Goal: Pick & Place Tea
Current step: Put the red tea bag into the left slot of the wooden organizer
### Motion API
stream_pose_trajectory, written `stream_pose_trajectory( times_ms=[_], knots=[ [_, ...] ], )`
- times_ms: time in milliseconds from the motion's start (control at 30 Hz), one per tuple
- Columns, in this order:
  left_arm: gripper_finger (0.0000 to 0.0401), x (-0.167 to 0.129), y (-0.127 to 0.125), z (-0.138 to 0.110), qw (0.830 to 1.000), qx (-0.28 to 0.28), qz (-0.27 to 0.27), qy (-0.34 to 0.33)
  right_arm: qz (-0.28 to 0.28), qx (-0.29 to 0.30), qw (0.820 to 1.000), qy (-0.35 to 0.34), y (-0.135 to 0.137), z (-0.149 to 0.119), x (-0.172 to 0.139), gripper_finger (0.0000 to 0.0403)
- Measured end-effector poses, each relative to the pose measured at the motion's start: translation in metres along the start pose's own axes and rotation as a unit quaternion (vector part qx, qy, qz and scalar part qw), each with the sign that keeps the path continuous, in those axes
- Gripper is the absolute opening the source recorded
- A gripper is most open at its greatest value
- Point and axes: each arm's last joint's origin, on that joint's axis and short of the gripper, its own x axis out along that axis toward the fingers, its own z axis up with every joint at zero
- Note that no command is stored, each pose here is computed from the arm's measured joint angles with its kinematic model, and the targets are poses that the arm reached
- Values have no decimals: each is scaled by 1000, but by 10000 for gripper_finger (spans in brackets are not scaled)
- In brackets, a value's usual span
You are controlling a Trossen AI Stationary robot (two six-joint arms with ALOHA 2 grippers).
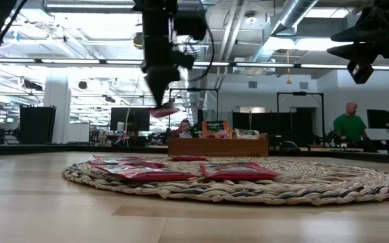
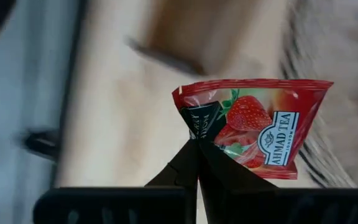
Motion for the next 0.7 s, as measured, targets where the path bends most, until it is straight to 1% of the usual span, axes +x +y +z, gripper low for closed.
stream_pose_trajectory(
  times_ms=[133, 200, 333, 400, 467, 600, 700],
  knots=[
    [0, -14, 6, 17, 993, 17, 88, -72, 0, 0, 1000, 0, 0, 0, 0, 103],
    [0, -17, 7, 24, 986, 34, 126, -103, 0, 0, 1000, 0, 0, 0, 0, 103],
    [0, -20, 4, 36, 969, 79, 192, -136, 0, 0, 1000, 0, 0, 0, 0, 103],
    [0, -16, 1, 39, 963, 100, 212, -133, -1, 0, 1000, 0, 0, 0, 0, 103],
    [0, -11, -1, 44, 958, 102, 230, -138, -1, 0, 1000, 0, 0, 0, 0, 103],
    [0, 10, -9, 50, 945, 129, 282, -106, -1, 0, 1000, 0, 0, 0, 0, 103],
    [0, 26, -15, 54, 935, 137, 314, -87, -1, 0, 1000, 1, 0, 0, 0, 103]
  ],
)
